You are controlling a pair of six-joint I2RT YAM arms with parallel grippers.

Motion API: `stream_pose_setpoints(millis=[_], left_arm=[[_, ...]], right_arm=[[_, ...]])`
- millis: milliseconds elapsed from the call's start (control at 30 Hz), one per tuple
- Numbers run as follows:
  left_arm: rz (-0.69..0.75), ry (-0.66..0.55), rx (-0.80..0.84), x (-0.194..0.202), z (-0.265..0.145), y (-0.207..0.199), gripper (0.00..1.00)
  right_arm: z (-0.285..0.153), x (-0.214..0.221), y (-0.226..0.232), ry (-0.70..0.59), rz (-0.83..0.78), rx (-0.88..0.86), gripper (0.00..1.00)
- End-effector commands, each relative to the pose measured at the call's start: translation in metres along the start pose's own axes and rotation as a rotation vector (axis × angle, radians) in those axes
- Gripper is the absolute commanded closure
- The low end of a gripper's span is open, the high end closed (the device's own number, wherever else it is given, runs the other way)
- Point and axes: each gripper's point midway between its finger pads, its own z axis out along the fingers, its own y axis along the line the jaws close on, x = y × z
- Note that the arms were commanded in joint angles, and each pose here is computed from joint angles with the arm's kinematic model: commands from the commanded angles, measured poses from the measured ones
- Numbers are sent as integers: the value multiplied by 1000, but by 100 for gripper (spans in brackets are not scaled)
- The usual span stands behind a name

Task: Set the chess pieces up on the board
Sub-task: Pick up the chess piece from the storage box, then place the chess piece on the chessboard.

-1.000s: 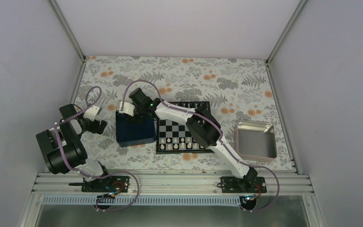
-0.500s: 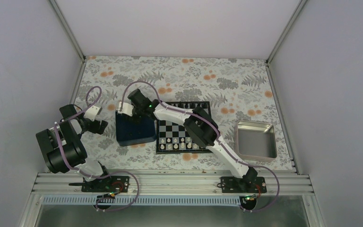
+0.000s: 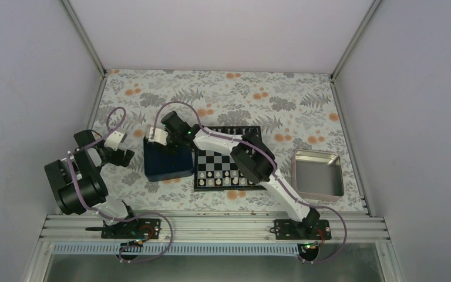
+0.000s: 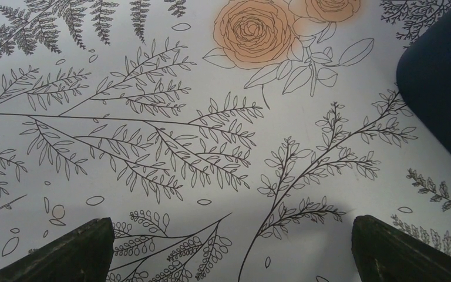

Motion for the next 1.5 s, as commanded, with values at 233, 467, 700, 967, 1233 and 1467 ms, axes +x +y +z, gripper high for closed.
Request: stream_pose_setpoints(millis=[233,467,700,967,1233,1467], left_arm=[[14,10,19,6,4,-4,0],[14,15,1,6,4,-1,0],[10,16,-12,5,2,2,0],[5,2,-15,1,0,3,0],[2,3,-16,2,2,3,0],[1,5,-21,3,1,4,0]], right_arm=[[-104,-59,-28,-118,103,-26,96],[-193,-28,-63,-112,194,57,96],[-263,48,-74,-26,281,161,96],[-305,130,-61,47,390,220,95],[-303,177,-56,74,428,223,94],[-278,204,-56,103,455,169,94]])
